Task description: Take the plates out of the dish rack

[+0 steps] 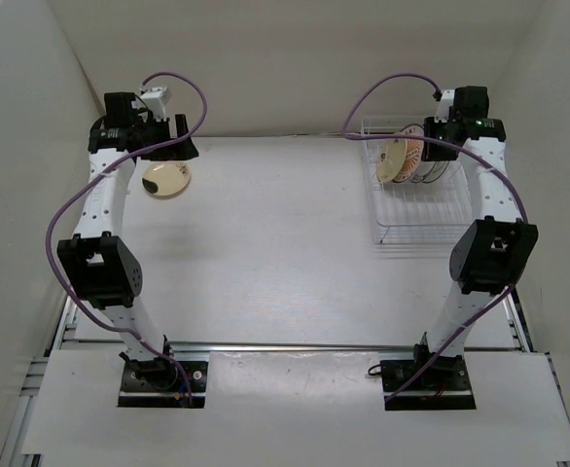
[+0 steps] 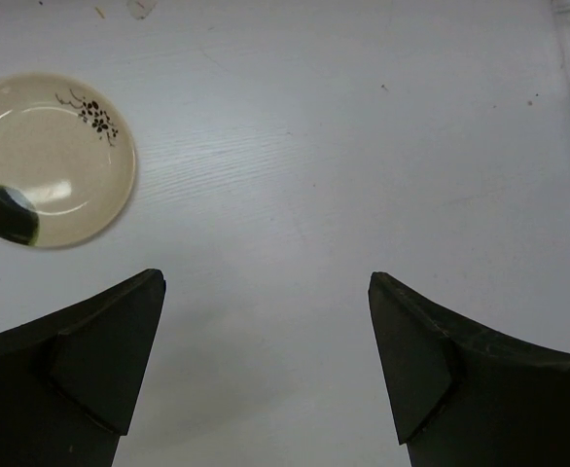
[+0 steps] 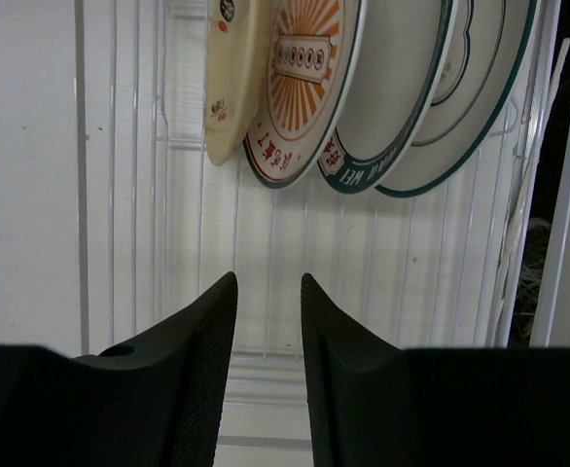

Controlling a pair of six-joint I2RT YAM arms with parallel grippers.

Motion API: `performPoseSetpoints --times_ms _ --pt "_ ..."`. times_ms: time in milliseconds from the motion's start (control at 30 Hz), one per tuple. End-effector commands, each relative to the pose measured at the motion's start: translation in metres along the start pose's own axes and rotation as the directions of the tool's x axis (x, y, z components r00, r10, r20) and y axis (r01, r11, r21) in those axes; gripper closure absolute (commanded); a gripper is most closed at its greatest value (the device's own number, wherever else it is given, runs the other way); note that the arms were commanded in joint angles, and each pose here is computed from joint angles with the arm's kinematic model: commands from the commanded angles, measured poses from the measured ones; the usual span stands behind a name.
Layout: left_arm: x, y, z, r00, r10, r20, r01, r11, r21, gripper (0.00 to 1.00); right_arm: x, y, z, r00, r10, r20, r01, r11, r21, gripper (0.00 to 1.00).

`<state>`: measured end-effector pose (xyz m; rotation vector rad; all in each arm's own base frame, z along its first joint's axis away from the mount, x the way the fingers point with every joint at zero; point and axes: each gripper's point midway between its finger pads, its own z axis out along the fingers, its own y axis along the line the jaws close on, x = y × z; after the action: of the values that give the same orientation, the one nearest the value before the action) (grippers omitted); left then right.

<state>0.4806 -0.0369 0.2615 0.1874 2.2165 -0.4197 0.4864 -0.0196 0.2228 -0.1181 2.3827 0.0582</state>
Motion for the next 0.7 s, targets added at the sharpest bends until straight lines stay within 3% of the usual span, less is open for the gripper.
performPoseSetpoints --times_ms 0,100,167,233,667 --pt "-0.012 -0.008 -0.031 0.997 0.051 0.054 -0.05 0.999 -0.018 0.04 -0.032 0.0 -0.007 0.995 -0.018 0.096 0.013 0.999 0.049 0.64" --pt "-0.006 -0.011 -0.034 0.998 0.047 0.046 -0.046 0.999 -0.008 0.04 -0.027 0.005 0.008 0.997 -0.028 0.072 0.024 0.998 0.053 0.61" --pt "-0.005 -0.012 -0.036 0.998 0.047 0.046 -0.046 0.999 -0.008 0.04 -0.031 0.017 0.013 0.996 -0.044 0.075 0.042 0.998 0.037 0.5" --pt "-0.001 -0.013 -0.034 0.998 0.052 0.039 -0.052 0.999 0.002 0.04 -0.036 0.02 0.023 0.995 -0.053 0.08 0.05 0.998 0.04 0.32" --pt "0.007 -0.019 -0.044 0.998 0.058 0.032 -0.058 0.998 0.011 0.04 -0.038 0.022 0.071 0.995 -0.083 0.052 0.08 0.995 0.053 0.32"
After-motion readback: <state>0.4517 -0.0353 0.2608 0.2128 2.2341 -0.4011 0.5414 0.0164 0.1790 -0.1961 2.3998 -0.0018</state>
